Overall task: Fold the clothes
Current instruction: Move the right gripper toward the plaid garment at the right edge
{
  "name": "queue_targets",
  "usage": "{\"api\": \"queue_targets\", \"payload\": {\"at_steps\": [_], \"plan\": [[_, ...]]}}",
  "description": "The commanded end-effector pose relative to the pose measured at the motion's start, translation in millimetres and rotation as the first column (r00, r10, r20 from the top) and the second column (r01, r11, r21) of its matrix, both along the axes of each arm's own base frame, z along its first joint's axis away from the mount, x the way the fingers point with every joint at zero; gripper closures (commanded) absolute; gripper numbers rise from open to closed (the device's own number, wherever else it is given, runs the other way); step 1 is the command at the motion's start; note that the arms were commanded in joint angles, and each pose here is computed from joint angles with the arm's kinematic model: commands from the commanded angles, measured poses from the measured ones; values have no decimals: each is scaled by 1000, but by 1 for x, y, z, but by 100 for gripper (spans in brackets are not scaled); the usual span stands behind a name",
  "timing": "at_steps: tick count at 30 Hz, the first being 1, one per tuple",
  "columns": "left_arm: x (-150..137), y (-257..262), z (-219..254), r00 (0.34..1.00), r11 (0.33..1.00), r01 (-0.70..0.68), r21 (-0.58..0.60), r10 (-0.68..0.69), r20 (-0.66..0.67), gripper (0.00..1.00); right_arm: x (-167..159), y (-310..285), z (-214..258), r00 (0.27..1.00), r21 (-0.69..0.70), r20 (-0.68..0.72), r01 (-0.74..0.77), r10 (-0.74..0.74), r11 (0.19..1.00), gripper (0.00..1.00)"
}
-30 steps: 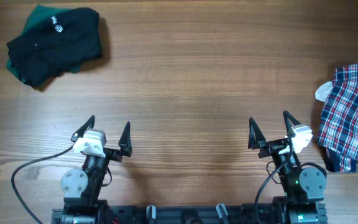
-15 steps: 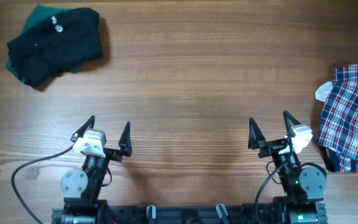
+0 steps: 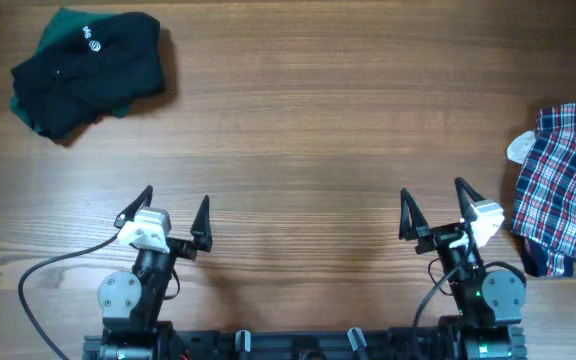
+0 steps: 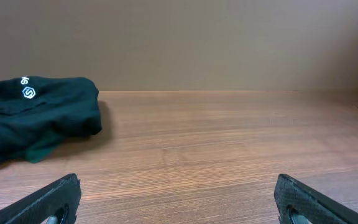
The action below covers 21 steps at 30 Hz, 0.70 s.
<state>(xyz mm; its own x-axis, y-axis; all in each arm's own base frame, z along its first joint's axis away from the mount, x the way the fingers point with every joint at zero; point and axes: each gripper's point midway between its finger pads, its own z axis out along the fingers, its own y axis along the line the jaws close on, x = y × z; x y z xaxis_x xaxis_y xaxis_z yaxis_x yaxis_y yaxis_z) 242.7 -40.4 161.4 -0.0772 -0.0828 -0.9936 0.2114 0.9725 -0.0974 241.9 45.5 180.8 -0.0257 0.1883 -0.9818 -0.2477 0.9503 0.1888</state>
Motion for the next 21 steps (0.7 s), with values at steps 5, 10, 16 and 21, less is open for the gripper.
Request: {"api": "queue_targets", "payload": {"at_steps": [5,10,16,21], "plan": [[0,1,-2,1000,1000,-7,16,7,-1,0,-1,-2,17,1000,245,12,-3,0,970,0],[0,1,-2,1000,1000,-8,16,8,-1,0,-1,-2,18,999,422,-28,-7,20,907,0],[0,-1,-1,1000,1000,5,11,-5,-1,0,-7,12,34,993,404,42,-116,108,907,0],[0,-1,-1,1000,1000,5,12,-5,0,0,-12,-3,79,988,317,154,-56,6,947,0]]}}
